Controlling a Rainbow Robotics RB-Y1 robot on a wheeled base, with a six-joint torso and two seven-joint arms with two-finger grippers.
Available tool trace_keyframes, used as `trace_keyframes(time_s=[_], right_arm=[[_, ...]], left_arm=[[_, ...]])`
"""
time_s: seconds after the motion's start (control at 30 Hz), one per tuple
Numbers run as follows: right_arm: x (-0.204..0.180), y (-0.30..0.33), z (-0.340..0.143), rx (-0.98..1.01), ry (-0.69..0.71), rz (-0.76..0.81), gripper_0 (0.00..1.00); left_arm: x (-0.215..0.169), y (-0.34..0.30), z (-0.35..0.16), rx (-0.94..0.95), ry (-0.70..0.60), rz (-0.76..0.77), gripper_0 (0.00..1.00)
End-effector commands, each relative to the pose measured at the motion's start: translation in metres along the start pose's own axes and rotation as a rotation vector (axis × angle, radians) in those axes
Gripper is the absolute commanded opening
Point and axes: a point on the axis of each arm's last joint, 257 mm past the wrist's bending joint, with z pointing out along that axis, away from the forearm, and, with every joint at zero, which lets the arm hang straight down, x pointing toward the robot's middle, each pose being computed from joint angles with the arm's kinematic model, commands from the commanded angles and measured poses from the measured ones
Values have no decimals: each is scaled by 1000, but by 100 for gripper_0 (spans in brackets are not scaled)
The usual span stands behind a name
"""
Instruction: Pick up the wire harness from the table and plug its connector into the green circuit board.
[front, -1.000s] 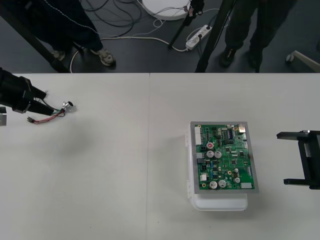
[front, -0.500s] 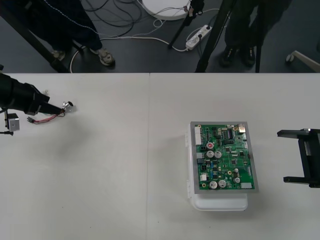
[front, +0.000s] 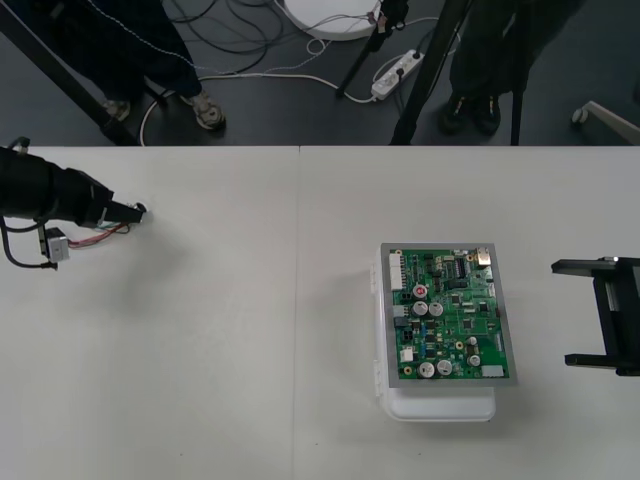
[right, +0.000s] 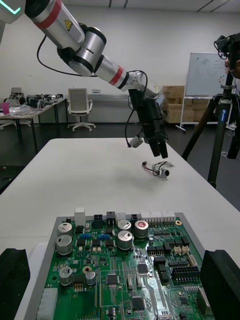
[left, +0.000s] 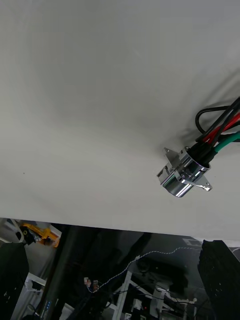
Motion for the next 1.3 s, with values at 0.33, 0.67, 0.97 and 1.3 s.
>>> trace_keyframes(time_s=[0.33,0.67,0.97,1.3], right_arm=[[-8,-11,1,15,-27,-25,100],[-7,-12,-1,19,-20,-23,100],[-7,-11,0,17,-21,-26,100],[-8,-11,1,14,-24,-22,100]], left_arm=[[49,-29,4,156,65,101,100],[39,-32,23,202,-1,190,100],[31,-40,33,256,-49,259,100],[28,-49,40,306,-46,279,100]])
